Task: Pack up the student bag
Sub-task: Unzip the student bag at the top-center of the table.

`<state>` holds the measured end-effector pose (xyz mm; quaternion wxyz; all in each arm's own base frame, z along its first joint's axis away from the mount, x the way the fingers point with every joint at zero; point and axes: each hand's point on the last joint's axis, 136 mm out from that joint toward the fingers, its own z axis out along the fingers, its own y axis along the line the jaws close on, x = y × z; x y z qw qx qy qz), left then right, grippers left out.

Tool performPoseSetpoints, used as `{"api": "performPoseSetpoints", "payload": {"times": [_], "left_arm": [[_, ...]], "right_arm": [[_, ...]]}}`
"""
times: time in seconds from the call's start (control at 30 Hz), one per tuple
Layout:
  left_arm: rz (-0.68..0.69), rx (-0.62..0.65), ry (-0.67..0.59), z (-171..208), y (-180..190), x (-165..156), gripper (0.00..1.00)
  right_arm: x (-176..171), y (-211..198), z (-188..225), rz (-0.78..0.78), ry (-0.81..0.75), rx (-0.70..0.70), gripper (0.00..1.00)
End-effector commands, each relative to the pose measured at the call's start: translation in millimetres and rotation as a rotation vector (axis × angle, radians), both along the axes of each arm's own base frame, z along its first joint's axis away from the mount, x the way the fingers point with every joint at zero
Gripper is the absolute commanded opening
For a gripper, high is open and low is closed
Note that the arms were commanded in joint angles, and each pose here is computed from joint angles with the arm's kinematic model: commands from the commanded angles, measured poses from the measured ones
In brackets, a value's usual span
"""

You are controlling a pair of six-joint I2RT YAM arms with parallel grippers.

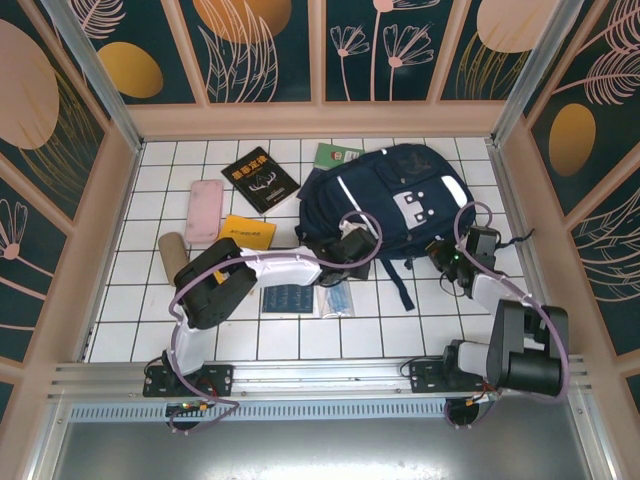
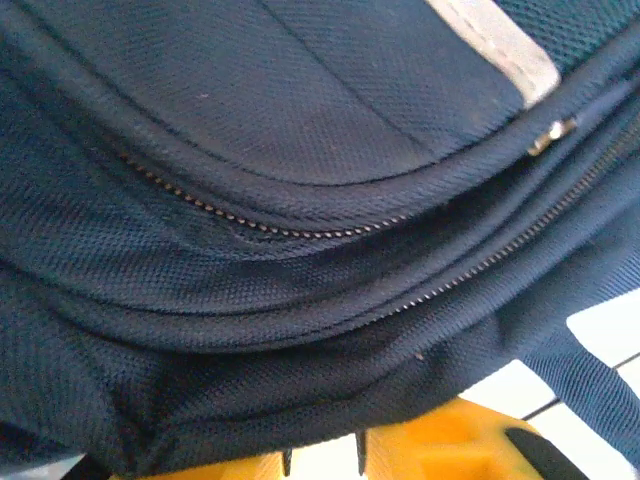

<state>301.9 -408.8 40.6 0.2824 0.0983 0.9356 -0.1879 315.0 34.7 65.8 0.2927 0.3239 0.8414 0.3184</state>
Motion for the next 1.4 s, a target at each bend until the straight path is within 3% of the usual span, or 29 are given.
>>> {"api": "performPoseSetpoints", "payload": {"times": [0.0,0.17,0.47,0.87,1.07,1.23,1.37], "left_arm": [[0.115,0.014,-0.109,31.7,19.9,39.2,0.26],[0.128,0.039,-0.171,47.9,29.0,54.2,0.28],[0.097,0.051,-0.169,37.8,22.4,62.7,0.28],[-0.098,-0.065,-0.111,38.5,-17.0,35.3,0.28],[-0.141,-0.029,-0.147,44.2,-31.9,31.0,0.25],[-0.072,-0.010,-0.173,55.3,-13.3,32.3,0.26],[-0.059,-0.010,-0.197,61.3,-7.0,33.1,0.26]], "right_arm": [[5.4,14.3,43.1,0.055,-0.087,-0.006,0.00],[1.0,25.6,57.0,0.076,-0.073,-0.045,0.00],[14.0,18.5,19.9,0.074,0.006,-0.123,0.00],[35.1,14.4,-1.6,0.083,0.053,-0.155,0.00],[43.4,24.5,35.5,0.100,-0.010,-0.135,0.00],[35.7,35.8,82.4,0.107,-0.099,-0.121,0.00],[25.8,40.8,84.4,0.101,-0.100,-0.085,0.00]]}}
